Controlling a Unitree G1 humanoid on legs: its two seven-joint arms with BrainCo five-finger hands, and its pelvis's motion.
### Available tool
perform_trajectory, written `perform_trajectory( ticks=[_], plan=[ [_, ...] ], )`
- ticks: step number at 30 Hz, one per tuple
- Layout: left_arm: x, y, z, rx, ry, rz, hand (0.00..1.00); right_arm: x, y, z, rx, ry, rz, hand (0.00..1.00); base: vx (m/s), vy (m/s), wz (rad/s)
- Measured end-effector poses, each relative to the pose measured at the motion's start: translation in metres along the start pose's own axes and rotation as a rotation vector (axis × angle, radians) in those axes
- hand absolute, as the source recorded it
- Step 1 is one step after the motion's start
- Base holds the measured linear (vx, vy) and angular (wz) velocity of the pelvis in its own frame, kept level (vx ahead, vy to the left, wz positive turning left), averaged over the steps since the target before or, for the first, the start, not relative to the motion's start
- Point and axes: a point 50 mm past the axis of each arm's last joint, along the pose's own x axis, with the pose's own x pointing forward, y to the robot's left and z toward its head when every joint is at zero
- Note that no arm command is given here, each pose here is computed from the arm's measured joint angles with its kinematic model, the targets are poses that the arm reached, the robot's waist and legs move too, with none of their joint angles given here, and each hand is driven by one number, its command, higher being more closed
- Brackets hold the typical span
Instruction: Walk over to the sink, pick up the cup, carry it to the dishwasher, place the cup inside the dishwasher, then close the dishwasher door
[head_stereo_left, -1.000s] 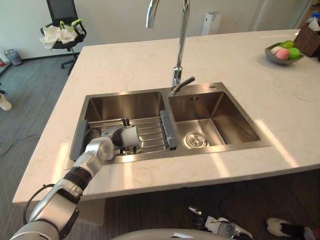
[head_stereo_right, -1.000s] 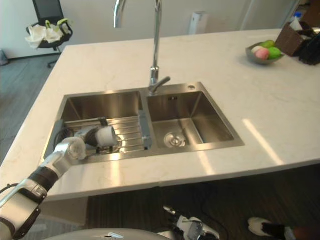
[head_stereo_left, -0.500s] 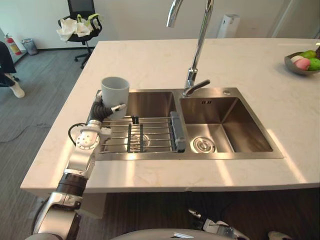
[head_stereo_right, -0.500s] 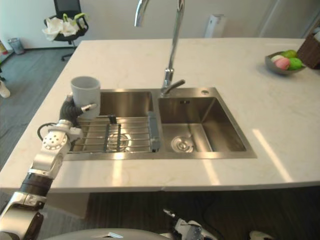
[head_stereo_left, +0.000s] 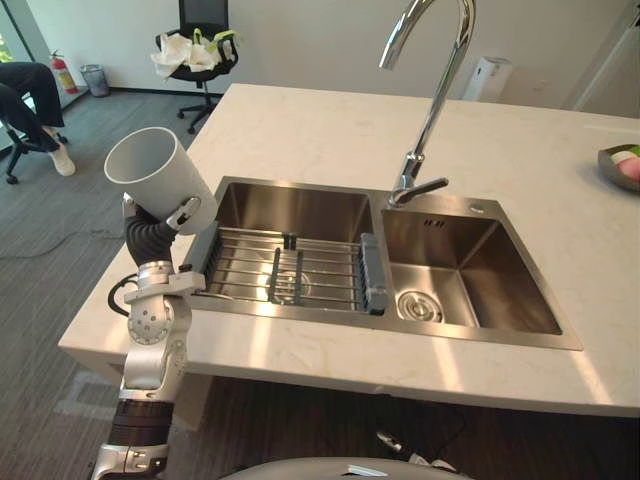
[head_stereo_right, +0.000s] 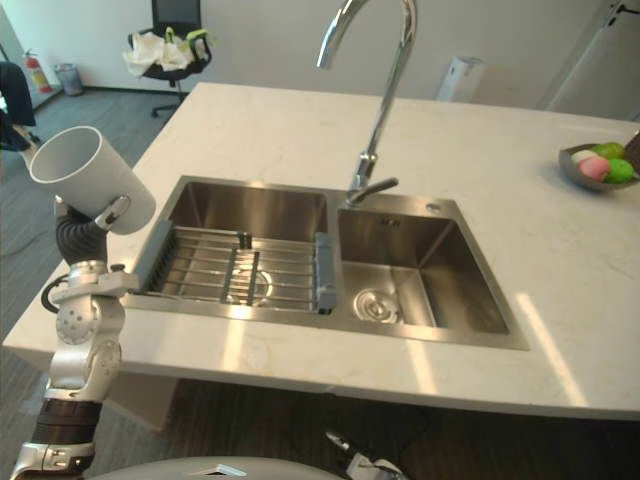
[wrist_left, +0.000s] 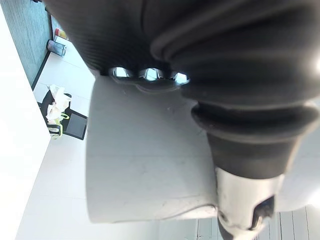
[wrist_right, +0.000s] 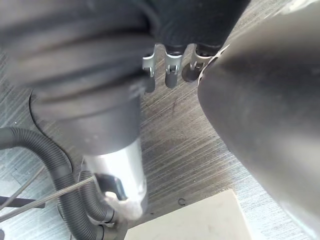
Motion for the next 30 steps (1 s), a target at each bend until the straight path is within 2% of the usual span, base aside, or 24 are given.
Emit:
perform_trajectory(
  ticks=[2, 6, 8, 12, 15, 19, 21, 22, 24, 28, 30],
  plan=[
    [-0.001, -0.008, 0.009, -0.031, -0.053, 0.001, 1.0, -0.004, -0.01, -0.008, 0.05, -0.04, -0.004, 0.0, -0.01, -0.006, -0.08],
    [-0.008, -0.006, 0.011, 0.013, -0.088, 0.045, 1.0, -0.02, -0.046, -0.044, 0.124, -0.04, -0.055, 0.0, -0.01, -0.025, 0.09],
    [-0.016, 0.011, 0.016, 0.073, -0.104, 0.129, 1.0, -0.032, -0.064, -0.066, 0.172, -0.051, -0.079, 0.0, 0.0, -0.032, 0.3],
    [-0.033, 0.044, 0.029, 0.179, -0.13, 0.311, 1.0, -0.041, -0.075, -0.091, 0.15, -0.003, -0.078, 0.0, -0.06, -0.059, 1.22],
    [-0.043, 0.056, 0.045, 0.197, -0.187, 0.391, 1.0, -0.034, -0.07, -0.066, 0.126, -0.092, -0.053, 0.0, -0.14, -0.032, 2.3],
    [-0.052, 0.072, 0.051, 0.242, -0.199, 0.454, 1.0, -0.031, -0.071, -0.067, 0.144, -0.024, -0.069, 0.0, -0.12, 0.025, 1.96],
    [-0.055, 0.069, 0.051, 0.239, -0.198, 0.422, 1.0, -0.04, -0.089, -0.057, 0.166, -0.071, -0.099, 0.0, -0.17, 0.079, 2.07],
    [-0.046, 0.06, 0.056, 0.211, -0.247, 0.36, 1.0, -0.036, -0.081, -0.048, 0.19, -0.115, -0.04, 0.0, -0.26, 0.096, 2.55],
    [-0.038, 0.054, 0.062, 0.185, -0.301, 0.332, 1.0, -0.031, -0.071, -0.056, 0.225, -0.109, -0.028, 0.0, -0.23, 0.048, 2.23],
    [-0.04, 0.043, 0.058, 0.101, -0.295, 0.249, 1.0, -0.039, -0.084, -0.054, 0.236, -0.151, -0.052, 0.0, -0.16, 0.194, 1.53],
    [-0.041, 0.039, 0.055, 0.075, -0.275, 0.204, 1.0, -0.035, -0.075, -0.06, 0.253, -0.143, -0.06, 0.0, -0.24, 0.257, 0.98]
  ],
)
